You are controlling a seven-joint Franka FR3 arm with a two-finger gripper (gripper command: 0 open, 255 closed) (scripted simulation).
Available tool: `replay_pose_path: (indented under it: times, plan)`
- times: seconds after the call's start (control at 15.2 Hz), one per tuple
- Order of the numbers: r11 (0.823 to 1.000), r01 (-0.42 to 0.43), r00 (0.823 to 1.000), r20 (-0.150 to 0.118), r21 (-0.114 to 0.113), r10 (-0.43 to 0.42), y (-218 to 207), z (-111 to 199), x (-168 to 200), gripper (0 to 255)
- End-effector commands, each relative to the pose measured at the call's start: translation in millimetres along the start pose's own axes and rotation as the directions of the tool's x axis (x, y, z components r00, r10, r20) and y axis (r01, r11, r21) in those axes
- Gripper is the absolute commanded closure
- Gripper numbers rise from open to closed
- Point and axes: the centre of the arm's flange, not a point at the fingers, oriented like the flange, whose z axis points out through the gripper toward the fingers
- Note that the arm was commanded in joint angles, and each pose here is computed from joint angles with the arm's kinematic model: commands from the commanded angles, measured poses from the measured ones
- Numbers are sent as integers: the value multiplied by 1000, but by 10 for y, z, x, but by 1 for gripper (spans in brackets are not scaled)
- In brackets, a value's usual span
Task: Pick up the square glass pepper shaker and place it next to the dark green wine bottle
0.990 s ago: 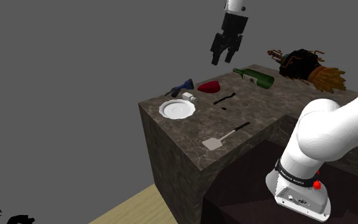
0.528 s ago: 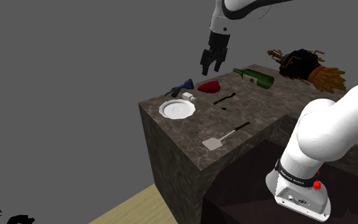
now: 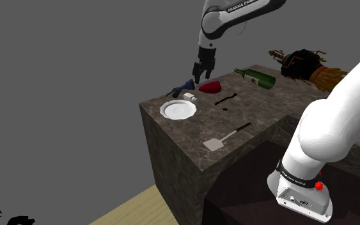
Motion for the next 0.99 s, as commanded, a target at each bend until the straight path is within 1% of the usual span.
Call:
replay_pose_path:
  times: [0.0, 0.73, 0.92]
  plan:
    - [1000, 14, 1000, 10, -10, -14, 102, 203, 160, 0]
    - [995, 89, 994, 67, -55, -85, 576, 1238, 1103, 0]
    - [994, 91, 994, 68, -56, -87, 594, 1368, 1119, 0]
